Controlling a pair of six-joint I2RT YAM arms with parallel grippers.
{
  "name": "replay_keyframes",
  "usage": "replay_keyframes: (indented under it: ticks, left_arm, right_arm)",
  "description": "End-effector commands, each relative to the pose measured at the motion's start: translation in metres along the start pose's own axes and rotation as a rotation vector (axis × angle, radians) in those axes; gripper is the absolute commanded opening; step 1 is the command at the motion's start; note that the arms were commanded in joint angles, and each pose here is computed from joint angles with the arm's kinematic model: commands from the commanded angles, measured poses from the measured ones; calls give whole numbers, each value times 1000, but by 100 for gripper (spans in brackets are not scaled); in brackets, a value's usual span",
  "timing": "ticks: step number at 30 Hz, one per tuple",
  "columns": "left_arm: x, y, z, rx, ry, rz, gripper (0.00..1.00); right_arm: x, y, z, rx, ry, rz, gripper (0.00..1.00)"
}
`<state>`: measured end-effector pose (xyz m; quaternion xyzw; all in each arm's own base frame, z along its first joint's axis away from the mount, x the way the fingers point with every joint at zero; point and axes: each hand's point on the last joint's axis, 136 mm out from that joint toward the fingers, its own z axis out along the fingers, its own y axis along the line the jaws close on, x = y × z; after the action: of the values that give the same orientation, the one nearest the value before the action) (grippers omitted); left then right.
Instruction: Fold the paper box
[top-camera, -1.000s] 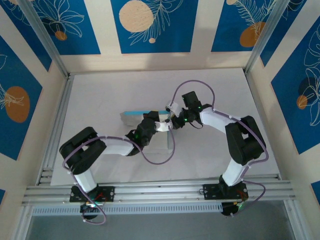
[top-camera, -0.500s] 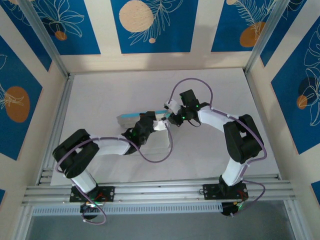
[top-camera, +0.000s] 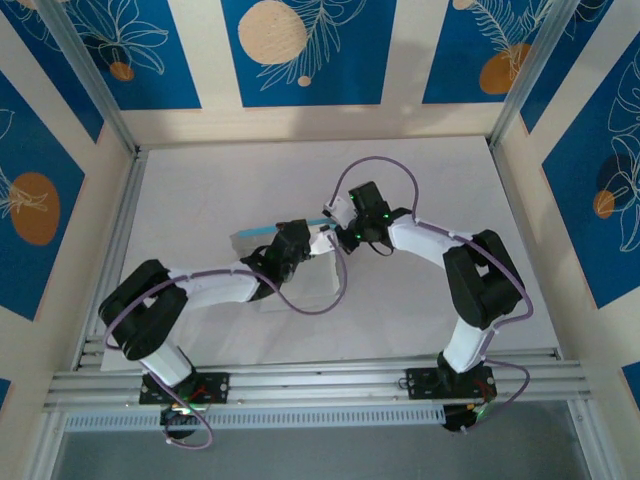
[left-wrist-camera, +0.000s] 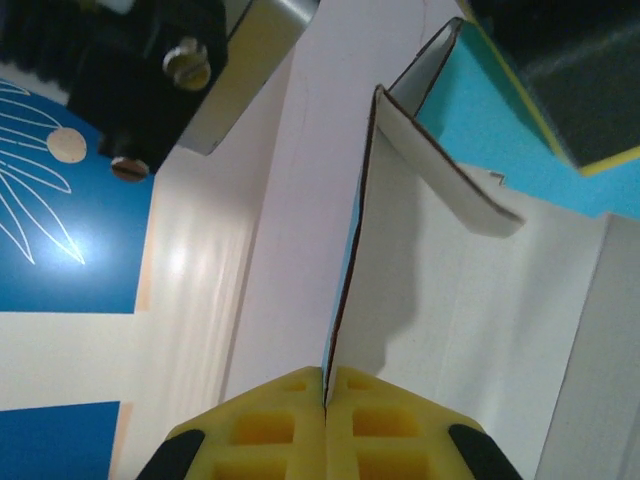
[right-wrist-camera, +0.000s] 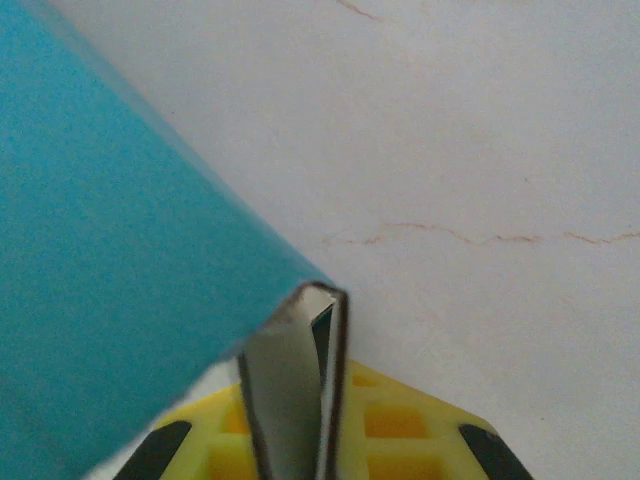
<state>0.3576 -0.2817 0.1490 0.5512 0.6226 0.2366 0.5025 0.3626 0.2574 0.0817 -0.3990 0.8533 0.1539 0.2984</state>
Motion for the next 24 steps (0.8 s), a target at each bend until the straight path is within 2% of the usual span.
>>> replay_keyframes:
  ticks: [1, 10, 15, 24]
  left_arm:
    - [-45, 4, -13, 59, -166, -95, 0]
    - [-46, 12, -14, 18, -130, -164, 0]
    - [-45, 15, -15, 15, -112, -201, 0]
    - [-51, 16, -22, 94, -104, -328, 0]
  right_arm:
    - [-24, 14, 8, -1, -66, 32, 5]
    - [-31, 15, -3, 92, -167, 141, 4]
    - [-27, 20, 0, 119, -200, 139, 5]
    - [-30, 14, -3, 170, -261, 163, 5]
